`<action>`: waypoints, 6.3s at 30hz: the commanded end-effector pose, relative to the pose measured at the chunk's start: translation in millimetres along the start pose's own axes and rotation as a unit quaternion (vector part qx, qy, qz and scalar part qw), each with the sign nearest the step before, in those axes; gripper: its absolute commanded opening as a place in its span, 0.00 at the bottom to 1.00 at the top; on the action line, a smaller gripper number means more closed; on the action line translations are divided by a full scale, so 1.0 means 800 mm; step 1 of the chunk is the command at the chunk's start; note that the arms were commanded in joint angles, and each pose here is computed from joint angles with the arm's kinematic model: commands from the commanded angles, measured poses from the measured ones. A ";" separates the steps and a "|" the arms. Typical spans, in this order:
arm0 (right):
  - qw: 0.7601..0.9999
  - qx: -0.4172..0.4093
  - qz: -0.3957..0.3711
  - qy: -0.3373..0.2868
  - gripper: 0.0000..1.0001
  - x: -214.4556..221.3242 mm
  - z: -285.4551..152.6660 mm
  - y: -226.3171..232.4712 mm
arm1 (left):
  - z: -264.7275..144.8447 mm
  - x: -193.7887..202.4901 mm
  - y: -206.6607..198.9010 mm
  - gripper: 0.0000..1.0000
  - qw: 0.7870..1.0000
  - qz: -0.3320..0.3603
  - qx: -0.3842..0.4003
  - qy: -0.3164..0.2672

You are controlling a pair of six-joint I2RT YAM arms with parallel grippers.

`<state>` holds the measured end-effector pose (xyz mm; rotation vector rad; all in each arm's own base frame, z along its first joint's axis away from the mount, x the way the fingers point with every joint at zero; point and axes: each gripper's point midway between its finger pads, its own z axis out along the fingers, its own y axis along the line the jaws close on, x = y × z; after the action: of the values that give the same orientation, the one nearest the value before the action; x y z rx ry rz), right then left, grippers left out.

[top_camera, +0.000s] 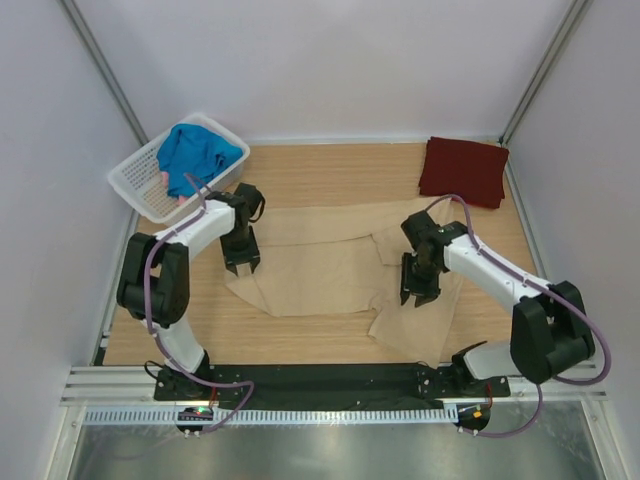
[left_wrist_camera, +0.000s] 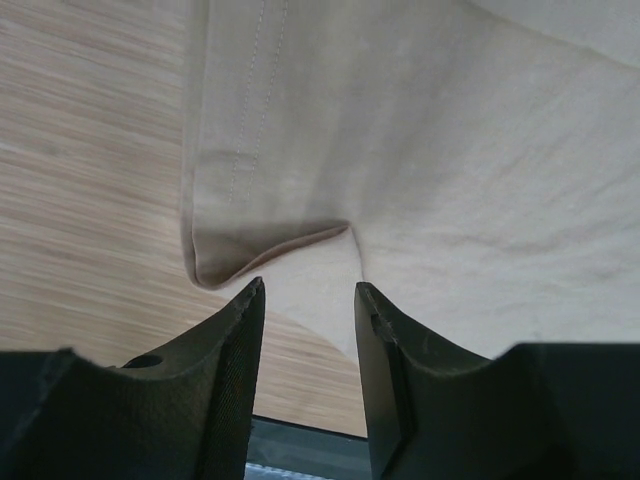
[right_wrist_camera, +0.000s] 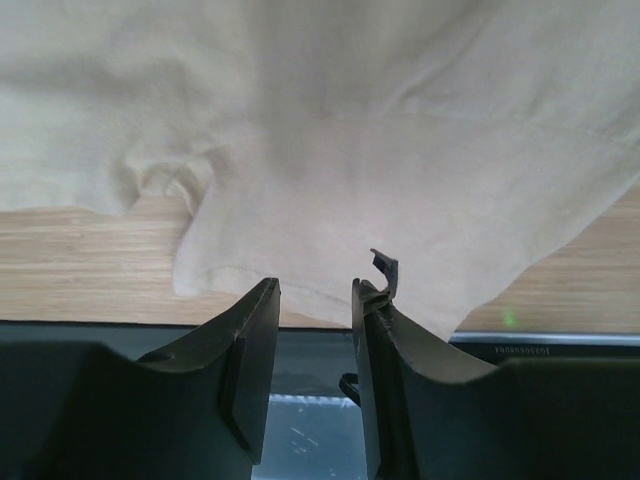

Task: Fold and stack the t-shirts
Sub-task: Fold the tshirt

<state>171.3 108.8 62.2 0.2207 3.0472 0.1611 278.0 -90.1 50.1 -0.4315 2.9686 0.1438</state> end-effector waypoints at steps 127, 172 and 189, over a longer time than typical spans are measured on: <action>0.985 -0.030 0.173 -0.006 0.01 0.050 0.039 -0.035 | 0.017 0.001 0.083 0.00 0.993 -0.026 -0.112 -0.028; 0.975 -0.129 0.151 -0.096 0.01 -0.259 -0.077 0.015 | -0.034 -0.118 0.138 0.00 0.970 -0.179 -0.154 -0.064; 0.971 -0.152 0.168 -0.078 0.01 -0.322 -0.048 0.034 | 0.007 -0.165 0.124 0.00 0.974 -0.155 -0.158 -0.042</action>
<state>410.4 91.2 110.5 0.6901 2.7973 0.5496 364.6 34.8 69.5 -0.9237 2.7725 0.5667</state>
